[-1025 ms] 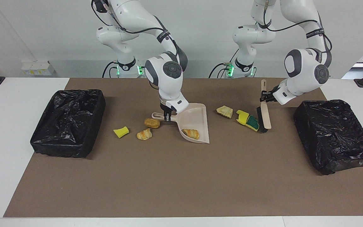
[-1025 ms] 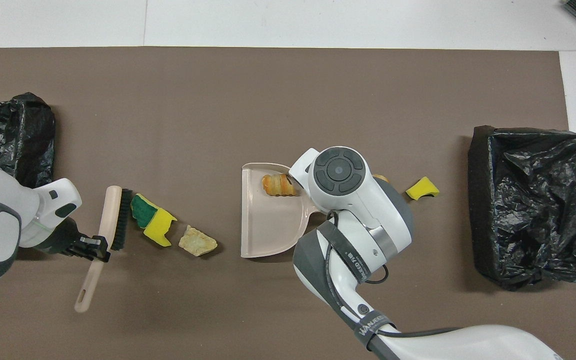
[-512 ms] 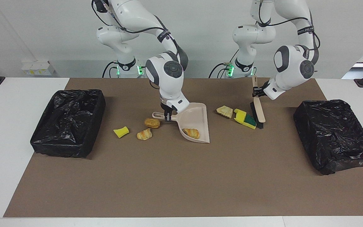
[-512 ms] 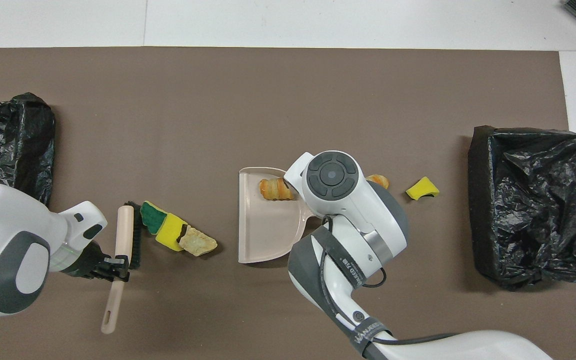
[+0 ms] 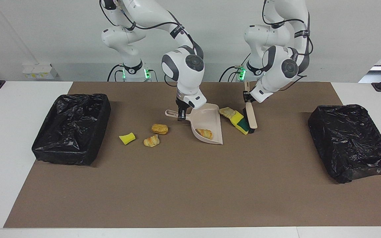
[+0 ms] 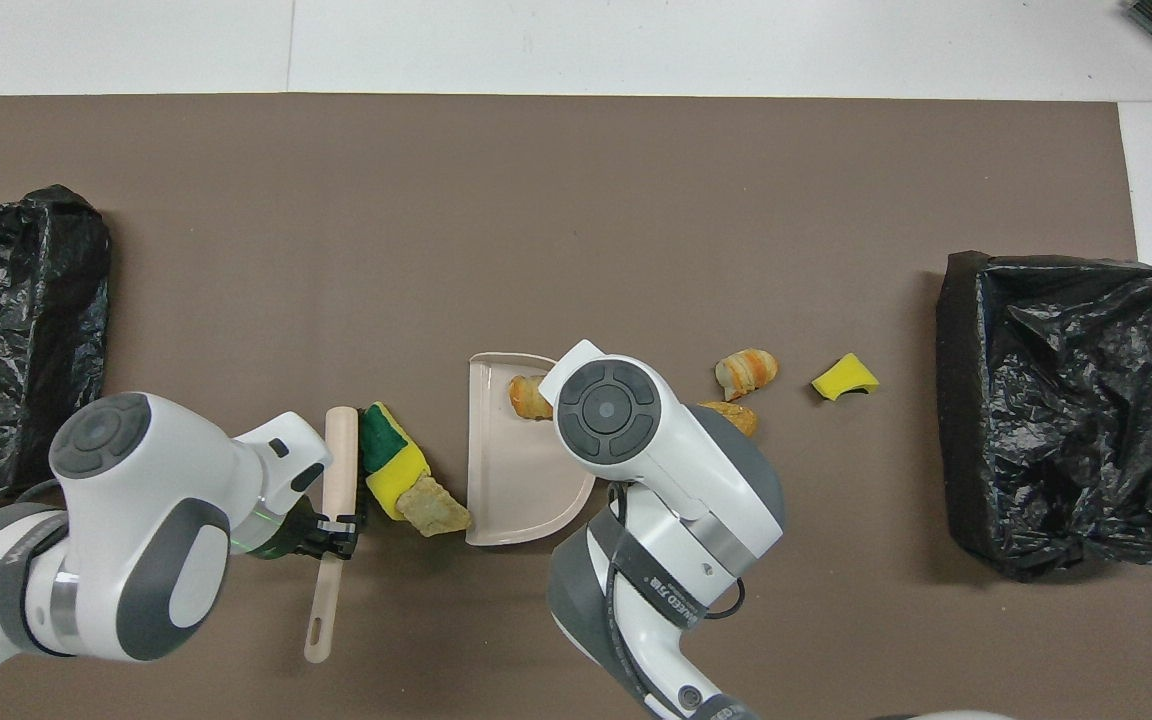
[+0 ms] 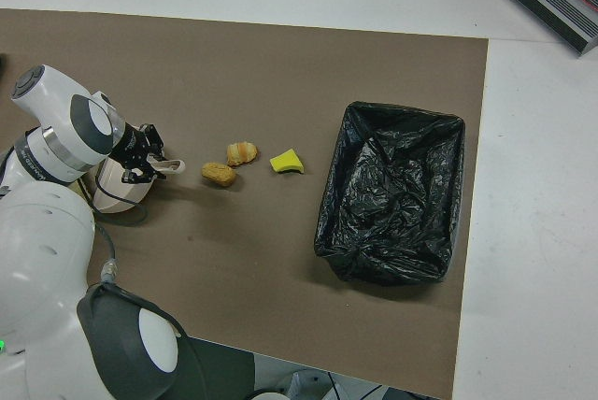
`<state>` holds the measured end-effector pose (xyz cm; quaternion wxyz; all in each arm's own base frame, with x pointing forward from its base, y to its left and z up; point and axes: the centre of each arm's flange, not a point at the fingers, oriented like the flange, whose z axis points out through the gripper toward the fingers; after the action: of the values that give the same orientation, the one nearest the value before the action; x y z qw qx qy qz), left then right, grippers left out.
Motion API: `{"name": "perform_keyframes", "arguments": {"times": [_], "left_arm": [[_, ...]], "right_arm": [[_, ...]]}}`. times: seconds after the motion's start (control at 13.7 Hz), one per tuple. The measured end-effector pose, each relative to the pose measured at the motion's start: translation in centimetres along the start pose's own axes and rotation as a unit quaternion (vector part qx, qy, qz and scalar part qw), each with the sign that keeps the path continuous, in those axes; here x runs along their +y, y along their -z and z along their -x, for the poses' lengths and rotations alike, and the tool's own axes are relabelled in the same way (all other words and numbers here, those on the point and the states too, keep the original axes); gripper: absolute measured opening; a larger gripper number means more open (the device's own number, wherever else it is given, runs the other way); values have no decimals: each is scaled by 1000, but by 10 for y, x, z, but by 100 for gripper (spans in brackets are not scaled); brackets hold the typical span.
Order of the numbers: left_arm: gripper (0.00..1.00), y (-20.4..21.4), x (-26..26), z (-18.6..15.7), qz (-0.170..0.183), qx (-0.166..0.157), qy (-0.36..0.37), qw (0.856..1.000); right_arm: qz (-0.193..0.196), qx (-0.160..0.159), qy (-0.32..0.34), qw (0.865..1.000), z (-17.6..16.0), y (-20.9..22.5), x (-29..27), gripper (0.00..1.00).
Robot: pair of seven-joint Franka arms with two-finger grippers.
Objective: Sweep and dump trash in bin
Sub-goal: 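Brush the remaining pieces into the dustpan with the left gripper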
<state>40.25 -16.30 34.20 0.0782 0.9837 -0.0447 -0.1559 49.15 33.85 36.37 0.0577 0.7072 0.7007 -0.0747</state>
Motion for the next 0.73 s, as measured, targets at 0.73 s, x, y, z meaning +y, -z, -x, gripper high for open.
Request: {"name": "perform_keyframes", "arguments": {"times": [0.73], "left_arm": [[26,-16,80,14,78,-5,-4,997]], "right_arm": [[-2,-1,-2,1000,2,-3,0,32]]}}
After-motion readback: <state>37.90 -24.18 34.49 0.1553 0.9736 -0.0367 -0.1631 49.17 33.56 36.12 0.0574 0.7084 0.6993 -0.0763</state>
